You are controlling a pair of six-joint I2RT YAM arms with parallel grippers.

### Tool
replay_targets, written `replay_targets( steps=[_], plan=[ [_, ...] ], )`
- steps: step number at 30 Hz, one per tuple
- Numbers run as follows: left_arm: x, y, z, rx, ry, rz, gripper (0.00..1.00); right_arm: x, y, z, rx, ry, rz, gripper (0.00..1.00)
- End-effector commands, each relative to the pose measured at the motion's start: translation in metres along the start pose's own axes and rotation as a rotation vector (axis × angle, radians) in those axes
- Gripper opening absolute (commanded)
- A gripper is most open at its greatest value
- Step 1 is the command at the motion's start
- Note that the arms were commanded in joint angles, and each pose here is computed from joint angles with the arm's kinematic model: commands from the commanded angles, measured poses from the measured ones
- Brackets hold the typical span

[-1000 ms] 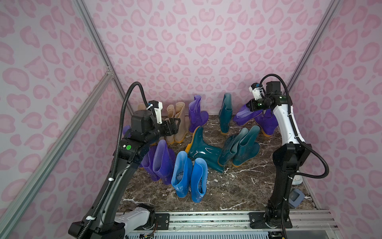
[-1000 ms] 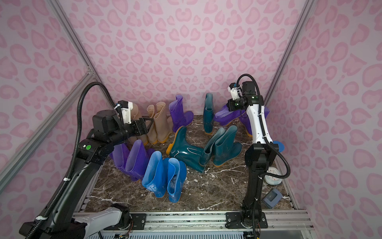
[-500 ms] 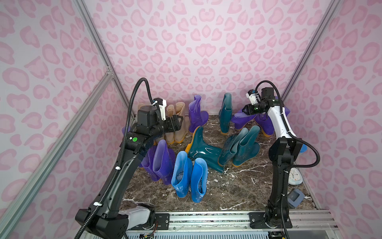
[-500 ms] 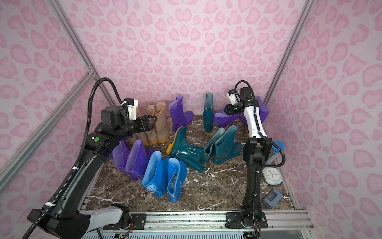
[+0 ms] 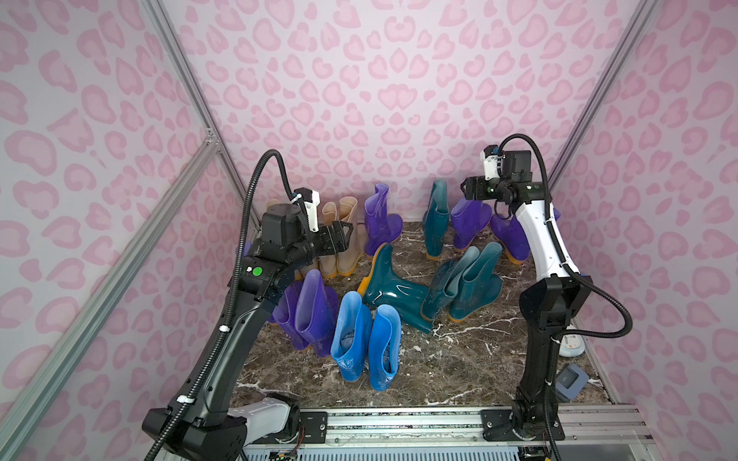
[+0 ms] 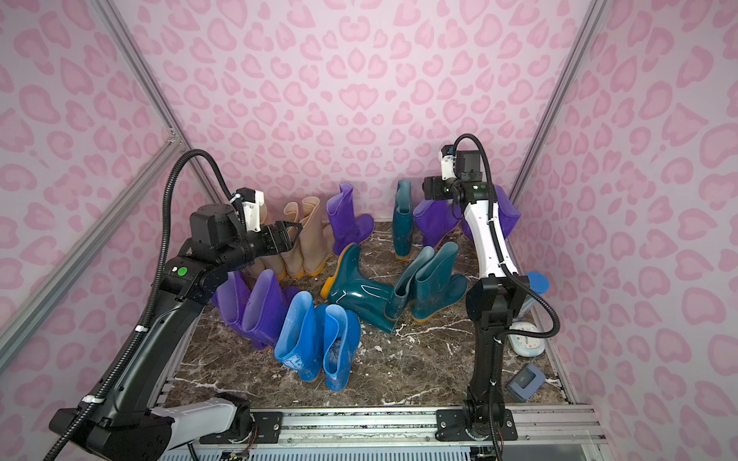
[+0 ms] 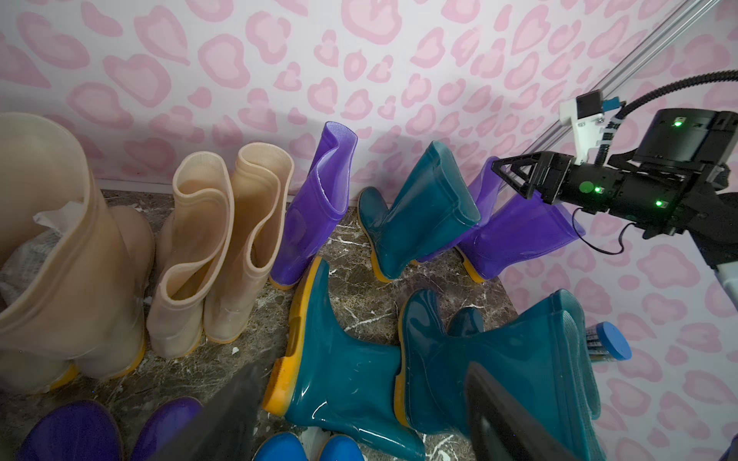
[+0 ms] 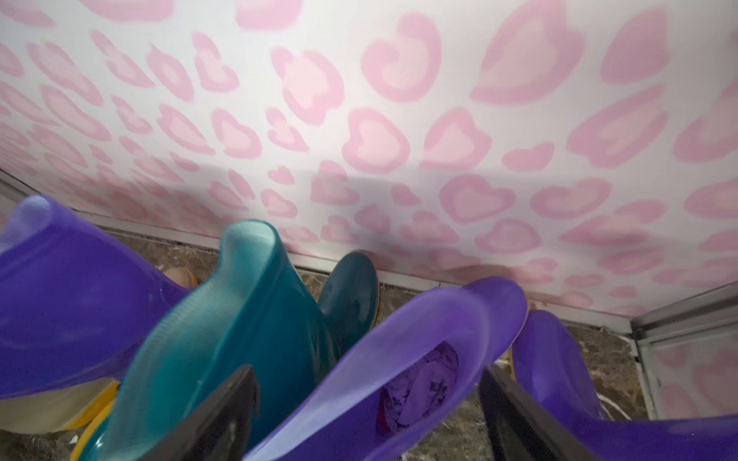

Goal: Match and arrange rain boots in pairs
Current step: Place the rain boot at the center of the board, then pair a pair of rain boots at the corner of the board.

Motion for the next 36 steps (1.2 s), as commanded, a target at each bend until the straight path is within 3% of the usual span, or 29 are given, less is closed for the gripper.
replay_targets(
  steps=[1, 8, 14, 23, 27, 28, 29, 31, 32, 33, 36],
  plan=[
    [-0.006, 0.005, 0.006, -0.027, -0.022, -0.024, 0.82, -0.018, 0.011, 0.005, -0.037, -0.113, -0.124, 0.89],
    [-0.003, -0.013, -0.017, 0.035, 0.02, -0.076, 0.82, 0.02, 0.031, -0.037, -0.04, -0.175, -0.113, 0.9],
    [-0.01, -0.032, -0.027, 0.098, 0.054, -0.152, 0.81, 0.018, 0.023, -0.067, 0.023, -0.239, -0.157, 0.9],
    [-0.005, -0.039, -0.033, 0.101, 0.044, -0.145, 0.82, 0.027, -0.015, -0.064, 0.072, -0.215, -0.087, 0.91],
    [-0.004, -0.042, -0.036, 0.103, 0.054, -0.15, 0.82, 0.008, -0.031, -0.069, 0.095, -0.244, -0.183, 0.88],
    [-0.003, -0.043, -0.037, 0.104, 0.054, -0.148, 0.82, 0.006, -0.034, -0.072, 0.108, -0.254, -0.198, 0.8],
    [-0.002, -0.043, -0.038, 0.105, 0.054, -0.146, 0.82, 0.005, -0.037, -0.075, 0.125, -0.252, -0.206, 0.65],
    [-0.002, -0.043, -0.038, 0.104, 0.05, -0.143, 0.82, 0.0, -0.038, -0.077, 0.146, -0.257, -0.228, 0.2],
    [-0.002, -0.042, -0.037, 0.102, 0.046, -0.144, 0.82, -0.004, -0.036, -0.076, 0.15, -0.245, -0.246, 0.07],
    [-0.002, -0.042, -0.037, 0.101, 0.046, -0.144, 0.82, -0.009, -0.033, -0.074, 0.144, -0.234, -0.267, 0.0],
    [-0.004, -0.04, -0.036, 0.096, 0.042, -0.149, 0.83, -0.031, -0.019, -0.064, 0.126, -0.204, -0.287, 0.0]
  ],
)
Point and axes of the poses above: each gripper's point midway between its finger pads, its own y axis back along the fingers, its own x axis along the line the jaws close on, z = x × y, the point moved 2 cm from there along y, back along the fingers, and after that the axes turned 2 degrees about y, right-handed, at the moved point
